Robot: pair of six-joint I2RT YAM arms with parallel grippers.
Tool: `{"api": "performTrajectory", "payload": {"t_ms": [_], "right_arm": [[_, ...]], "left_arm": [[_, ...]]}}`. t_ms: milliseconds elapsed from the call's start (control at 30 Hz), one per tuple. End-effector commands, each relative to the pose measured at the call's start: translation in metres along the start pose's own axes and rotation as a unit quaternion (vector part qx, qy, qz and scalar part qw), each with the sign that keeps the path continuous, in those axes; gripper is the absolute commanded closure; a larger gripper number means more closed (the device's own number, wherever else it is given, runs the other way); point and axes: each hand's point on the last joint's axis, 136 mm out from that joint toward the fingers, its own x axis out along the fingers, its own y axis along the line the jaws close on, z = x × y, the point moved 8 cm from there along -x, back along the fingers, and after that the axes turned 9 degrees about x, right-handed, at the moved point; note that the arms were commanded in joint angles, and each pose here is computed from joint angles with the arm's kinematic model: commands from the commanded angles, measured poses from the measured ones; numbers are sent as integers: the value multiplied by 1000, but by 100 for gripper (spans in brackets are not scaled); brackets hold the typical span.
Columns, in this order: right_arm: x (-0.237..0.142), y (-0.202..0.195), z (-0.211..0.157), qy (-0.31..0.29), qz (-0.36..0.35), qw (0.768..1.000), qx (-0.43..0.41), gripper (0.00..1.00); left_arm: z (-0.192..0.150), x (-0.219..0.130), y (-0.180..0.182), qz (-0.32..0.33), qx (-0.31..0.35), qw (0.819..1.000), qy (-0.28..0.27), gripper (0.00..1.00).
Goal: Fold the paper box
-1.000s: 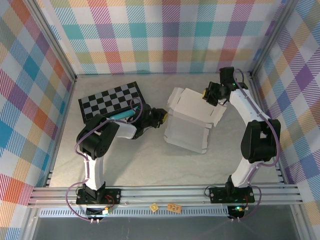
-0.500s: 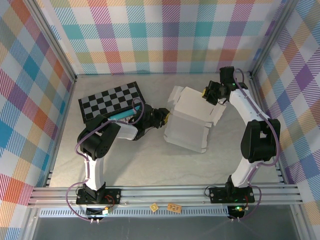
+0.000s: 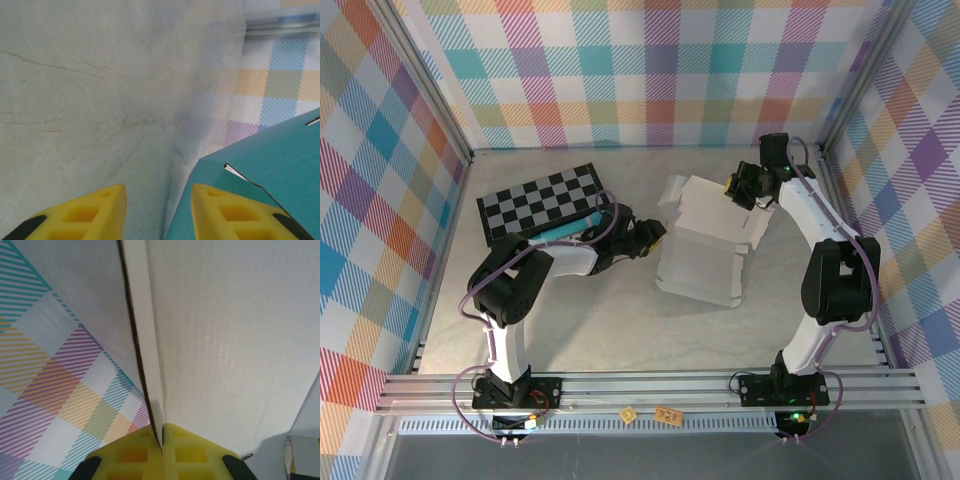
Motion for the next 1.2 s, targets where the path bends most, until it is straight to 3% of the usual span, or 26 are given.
{"api": "performTrajectory", "payload": {"t_ms": [0, 133, 300, 700, 933, 1067, 1167], "right_arm": [[3, -2, -5, 13, -7, 1000, -3, 100], [4, -4, -5, 14, -9, 1000, -3, 100], [3, -7, -5, 13, -11, 1000, -4, 100], [-1, -15, -13, 8, -16, 1000, -21, 100], [-2, -20, -14, 2, -12, 999, -31, 100], [-4, -17, -10, -6, 2, 998, -60, 100], [7, -12, -12, 29, 23, 994, -107, 100]], "left_arm": [[-1, -5, -19, 0, 48, 999, -2, 58], [-2, -4, -21, -4, 55, 998, -4, 50], [-6, -1, -26, 10, 87, 996, 11, 47], [-16, -7, -21, 191, 183, 964, 33, 45], [-18, -13, -24, 200, 181, 963, 22, 45], [-15, -37, -28, 191, 184, 964, 15, 41], [-16, -61, -28, 170, 186, 968, 19, 41]]}}
